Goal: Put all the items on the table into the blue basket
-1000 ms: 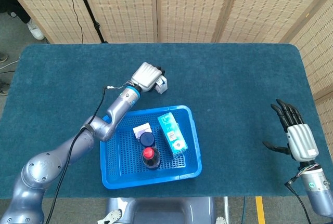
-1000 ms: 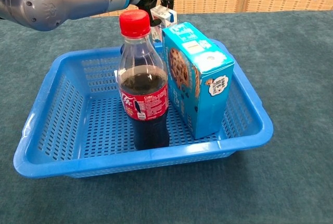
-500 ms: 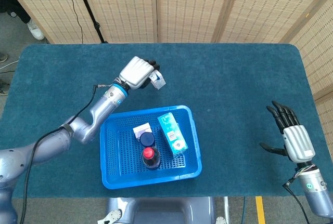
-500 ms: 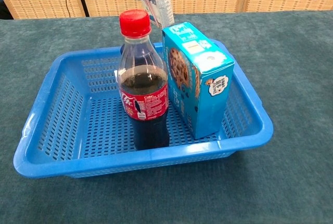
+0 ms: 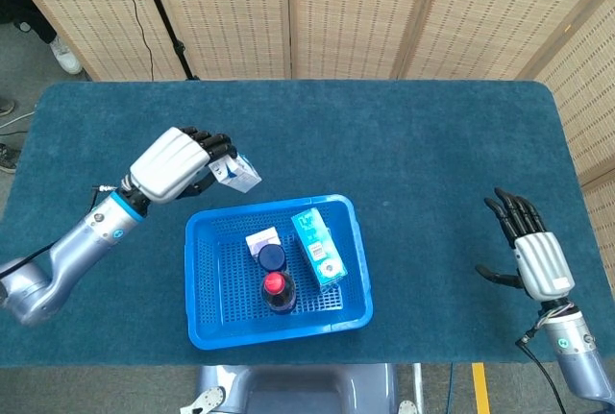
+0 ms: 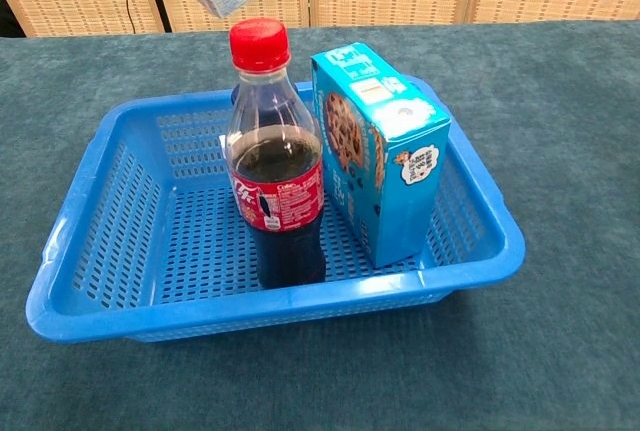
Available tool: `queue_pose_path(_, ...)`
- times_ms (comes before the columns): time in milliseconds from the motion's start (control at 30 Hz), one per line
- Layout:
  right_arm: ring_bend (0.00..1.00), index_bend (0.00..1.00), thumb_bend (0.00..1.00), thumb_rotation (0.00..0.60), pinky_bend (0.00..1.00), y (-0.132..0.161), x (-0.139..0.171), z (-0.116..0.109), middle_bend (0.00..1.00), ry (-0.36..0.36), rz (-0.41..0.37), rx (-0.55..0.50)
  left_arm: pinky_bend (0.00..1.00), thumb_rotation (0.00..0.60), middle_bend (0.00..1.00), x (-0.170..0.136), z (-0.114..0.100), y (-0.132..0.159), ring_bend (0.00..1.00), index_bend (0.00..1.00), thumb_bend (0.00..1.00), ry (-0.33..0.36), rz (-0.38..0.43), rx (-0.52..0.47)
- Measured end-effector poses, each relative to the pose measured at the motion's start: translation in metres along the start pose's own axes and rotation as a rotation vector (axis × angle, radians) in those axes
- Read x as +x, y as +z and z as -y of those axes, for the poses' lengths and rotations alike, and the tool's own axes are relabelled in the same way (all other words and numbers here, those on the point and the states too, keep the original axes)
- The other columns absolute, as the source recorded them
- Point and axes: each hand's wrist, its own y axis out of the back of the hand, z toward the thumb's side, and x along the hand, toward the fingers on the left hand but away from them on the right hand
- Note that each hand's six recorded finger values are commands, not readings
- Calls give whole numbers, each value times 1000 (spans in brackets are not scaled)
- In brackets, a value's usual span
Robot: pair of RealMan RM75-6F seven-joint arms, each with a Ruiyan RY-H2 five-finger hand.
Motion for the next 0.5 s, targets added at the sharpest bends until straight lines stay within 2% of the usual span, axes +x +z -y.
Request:
queue_pose_path(133,0,44,0,600,49,2,0,1,0,0,-2,2,533,600,526,-27,4,10,471,675,581,-33,48,-7)
queue_pose_path(333,0,44,0,600,49,4,1,-1,0,-5,-7,-1,533,600,526,-62,20,46,472,675,582,-106,177,-46)
queue_pose_path(500,0,44,0,600,49,1,1,-3,0,-12,-1,-4,533,600,526,-82,33,68,472,675,583,-164,251,-55)
